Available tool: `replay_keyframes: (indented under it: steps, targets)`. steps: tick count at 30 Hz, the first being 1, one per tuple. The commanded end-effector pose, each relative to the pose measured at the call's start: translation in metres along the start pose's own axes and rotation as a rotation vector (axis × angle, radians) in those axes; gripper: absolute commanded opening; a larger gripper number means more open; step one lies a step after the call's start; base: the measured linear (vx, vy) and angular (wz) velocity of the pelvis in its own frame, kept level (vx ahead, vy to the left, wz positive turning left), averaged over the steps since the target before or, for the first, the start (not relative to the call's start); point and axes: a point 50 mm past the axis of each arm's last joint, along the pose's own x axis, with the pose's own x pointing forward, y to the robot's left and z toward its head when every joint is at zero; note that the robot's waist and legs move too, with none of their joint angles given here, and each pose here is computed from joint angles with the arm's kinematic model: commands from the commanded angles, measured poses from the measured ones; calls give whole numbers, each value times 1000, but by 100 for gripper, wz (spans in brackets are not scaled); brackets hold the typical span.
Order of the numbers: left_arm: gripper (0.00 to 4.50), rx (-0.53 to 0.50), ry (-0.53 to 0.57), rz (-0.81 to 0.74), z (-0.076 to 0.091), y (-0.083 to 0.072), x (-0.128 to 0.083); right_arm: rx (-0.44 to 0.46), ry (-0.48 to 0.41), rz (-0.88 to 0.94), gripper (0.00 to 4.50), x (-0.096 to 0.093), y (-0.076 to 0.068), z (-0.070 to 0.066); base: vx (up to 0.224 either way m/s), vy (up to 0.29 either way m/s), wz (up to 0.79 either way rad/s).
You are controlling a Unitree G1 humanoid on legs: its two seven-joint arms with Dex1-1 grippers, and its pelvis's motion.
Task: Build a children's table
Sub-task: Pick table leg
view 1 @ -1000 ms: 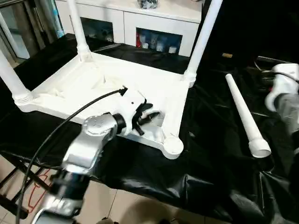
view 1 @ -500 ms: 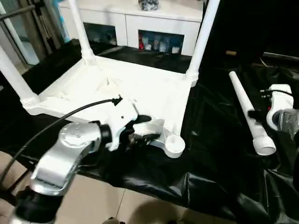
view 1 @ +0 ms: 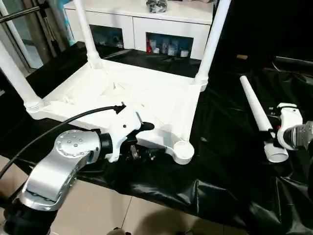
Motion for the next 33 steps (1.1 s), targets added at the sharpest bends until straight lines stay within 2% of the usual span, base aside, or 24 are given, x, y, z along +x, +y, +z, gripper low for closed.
replay_keyframes:
  steps: [1,6,9,13,15,16,18,20,22,24,26,27,30,32,33]
  targets:
    - [446,11,7,-40,2,-5,-1,19,33,-14,243,-1,-6,-7,0,0,0]
    - [450,11,10,-61,4,-7,-1,44,42,-16,200,1,-7,-12,0,0,0]
    - [450,16,3,-53,5,-5,0,63,25,-19,192,2,-7,-12,0,0,0]
    - [450,9,-25,-1,8,2,2,129,-44,-29,190,1,-8,-5,0,0,0]
    - [450,2,-59,41,10,8,4,199,-150,15,190,-1,-5,7,0,0,0]
    - [450,-5,-90,74,12,12,6,245,-237,57,190,-4,-3,17,0,0,0]
    - [450,-13,-126,112,15,18,9,300,-334,97,190,-8,-2,28,0,0,0]
    - [450,-43,-182,183,19,28,14,353,-517,178,190,-14,0,42,0,0,0]
    - [450,-78,-240,234,23,37,23,383,-696,261,190,-20,1,50,0,0,0]
    - [450,-86,-295,243,28,41,33,439,-789,399,189,-21,9,49,0,0,0]
    - [450,-103,-324,236,31,43,38,470,-829,473,189,-22,13,47,0,0,0]
    - [450,-134,-348,246,34,45,42,468,-860,561,189,-23,21,44,0,0,0]
    - [450,-237,-420,267,42,53,50,429,-924,777,189,-29,43,33,0,0,0]
    - [450,-314,-462,250,47,56,55,371,-935,938,189,-37,61,22,0,0,0]
    - [450,-328,-468,246,47,57,56,360,-935,971,189,-39,65,19,0,0,0]
